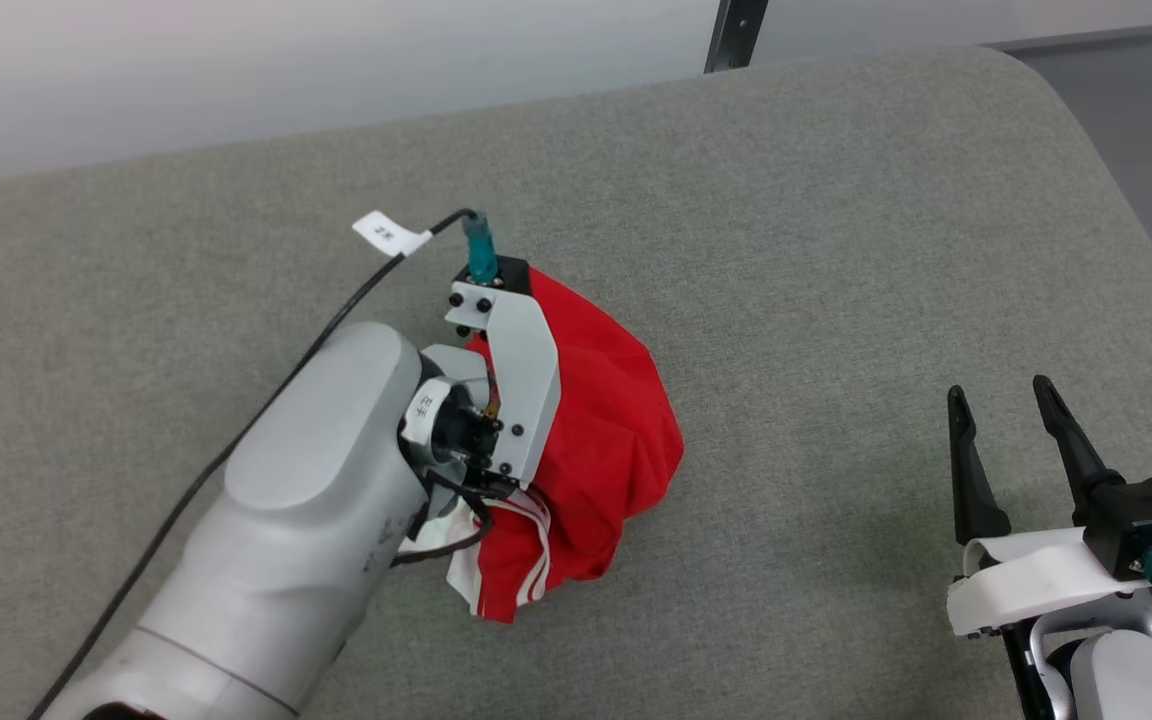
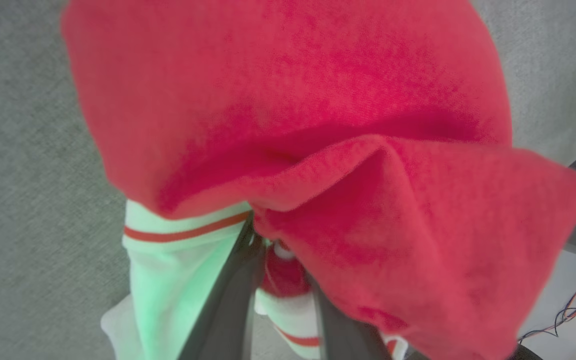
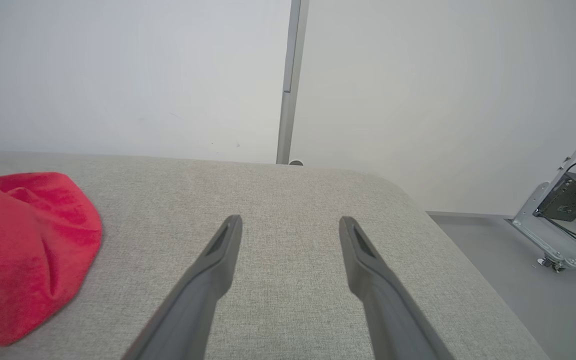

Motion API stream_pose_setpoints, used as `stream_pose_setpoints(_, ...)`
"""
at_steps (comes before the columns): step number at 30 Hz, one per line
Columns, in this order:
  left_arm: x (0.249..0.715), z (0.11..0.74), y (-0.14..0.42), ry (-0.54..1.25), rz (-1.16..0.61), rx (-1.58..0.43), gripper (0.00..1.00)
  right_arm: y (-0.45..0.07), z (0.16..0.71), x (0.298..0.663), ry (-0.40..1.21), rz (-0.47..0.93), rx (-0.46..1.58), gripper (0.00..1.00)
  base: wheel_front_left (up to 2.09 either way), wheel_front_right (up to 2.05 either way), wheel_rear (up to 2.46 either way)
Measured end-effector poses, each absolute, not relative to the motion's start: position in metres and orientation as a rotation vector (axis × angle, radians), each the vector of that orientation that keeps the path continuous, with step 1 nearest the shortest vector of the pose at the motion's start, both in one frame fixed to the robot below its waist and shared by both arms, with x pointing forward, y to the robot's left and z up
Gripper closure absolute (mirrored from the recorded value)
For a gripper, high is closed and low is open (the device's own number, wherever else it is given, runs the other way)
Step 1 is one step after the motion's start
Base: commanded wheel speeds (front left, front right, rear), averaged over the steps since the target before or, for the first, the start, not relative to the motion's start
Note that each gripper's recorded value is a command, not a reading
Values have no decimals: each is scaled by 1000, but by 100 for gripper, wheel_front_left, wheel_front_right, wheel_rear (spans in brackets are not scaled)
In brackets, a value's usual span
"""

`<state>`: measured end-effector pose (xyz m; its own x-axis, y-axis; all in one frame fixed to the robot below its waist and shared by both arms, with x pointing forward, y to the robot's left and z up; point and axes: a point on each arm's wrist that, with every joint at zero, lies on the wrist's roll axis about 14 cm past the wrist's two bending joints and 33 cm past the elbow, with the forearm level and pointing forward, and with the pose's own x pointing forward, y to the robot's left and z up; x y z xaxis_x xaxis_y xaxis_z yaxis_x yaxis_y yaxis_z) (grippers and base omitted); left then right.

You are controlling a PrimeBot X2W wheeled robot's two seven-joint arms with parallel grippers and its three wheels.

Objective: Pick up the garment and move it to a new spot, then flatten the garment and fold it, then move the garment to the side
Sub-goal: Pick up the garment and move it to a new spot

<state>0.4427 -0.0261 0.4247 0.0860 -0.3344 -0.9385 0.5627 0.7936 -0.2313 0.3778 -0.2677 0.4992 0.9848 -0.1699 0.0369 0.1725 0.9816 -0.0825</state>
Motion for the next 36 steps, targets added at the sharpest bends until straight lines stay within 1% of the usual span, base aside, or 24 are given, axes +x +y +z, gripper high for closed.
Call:
stream_pose_setpoints(2, 442, 428, -25, 1328, -691, 231, 56, -267, 499, 377, -30, -172, -84, 0, 0, 0, 0)
stream_pose_setpoints(3, 442, 431, -24, 1333, -688, 227, 53, -267, 500, 377, -32, -171, -84, 0, 0, 0, 0)
stream_pose_setpoints(4, 443, 434, -23, 1326, -685, 227, 29, -267, 500, 377, -33, -170, -82, 0, 0, 0, 0)
stream_pose_setpoints(5, 444, 439, -22, 1315, -687, 232, 0, -265, 501, 377, -35, -166, -81, 0, 0, 0, 0)
stream_pose_setpoints(15, 456, 497, 4, 1175, -639, 179, 0, -245, 504, 374, -51, -107, -68, 0, 0, 0, 0)
stream_pose_setpoints(20, 459, 522, 19, 1053, -635, 119, 0, -229, 509, 375, -72, -59, -63, 0, 0, 0, 0)
stream_pose_setpoints(24, 458, 531, 35, 938, -624, 75, 0, -214, 514, 376, -88, -12, -61, 0, 0, 0, 0)
stream_pose_setpoints(28, 456, 543, 48, 804, -616, -16, 0, -201, 520, 375, -108, 28, -55, 0, 0, 0, 0)
stream_pose_setpoints(36, 452, 573, 76, 481, -570, -133, 0, -172, 523, 372, -122, 112, -44, 0, 0, 0, 0)
